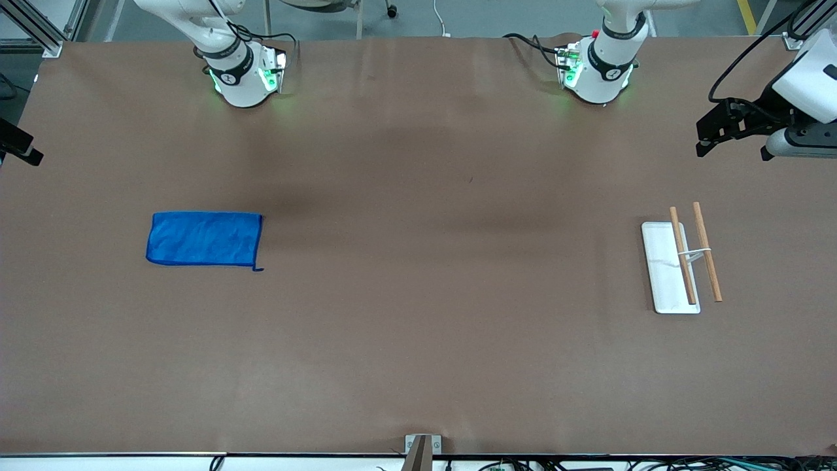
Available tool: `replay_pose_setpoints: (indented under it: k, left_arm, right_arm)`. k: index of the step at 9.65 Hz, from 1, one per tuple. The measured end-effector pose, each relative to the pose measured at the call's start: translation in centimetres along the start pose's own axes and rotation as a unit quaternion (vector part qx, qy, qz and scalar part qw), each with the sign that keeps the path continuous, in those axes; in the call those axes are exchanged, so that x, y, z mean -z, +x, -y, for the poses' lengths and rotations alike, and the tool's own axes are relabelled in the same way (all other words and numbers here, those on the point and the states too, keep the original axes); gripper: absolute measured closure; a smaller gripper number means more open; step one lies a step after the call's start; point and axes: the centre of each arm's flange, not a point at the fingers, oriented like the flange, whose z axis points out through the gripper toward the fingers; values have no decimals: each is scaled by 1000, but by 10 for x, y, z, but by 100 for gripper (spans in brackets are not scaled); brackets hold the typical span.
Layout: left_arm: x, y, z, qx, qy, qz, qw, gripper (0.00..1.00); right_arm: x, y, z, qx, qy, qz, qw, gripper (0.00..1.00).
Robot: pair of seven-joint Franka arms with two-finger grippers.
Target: Right arm passes towel to left arm to hang
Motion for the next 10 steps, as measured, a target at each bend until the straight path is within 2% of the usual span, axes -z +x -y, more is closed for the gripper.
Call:
replay_pose_setpoints:
  k: [10]
  left_arm:
    - [-1, 0, 6, 6, 0, 4, 1000, 0]
  right_arm:
    - [0, 0, 0, 2, 0, 0, 1000, 0]
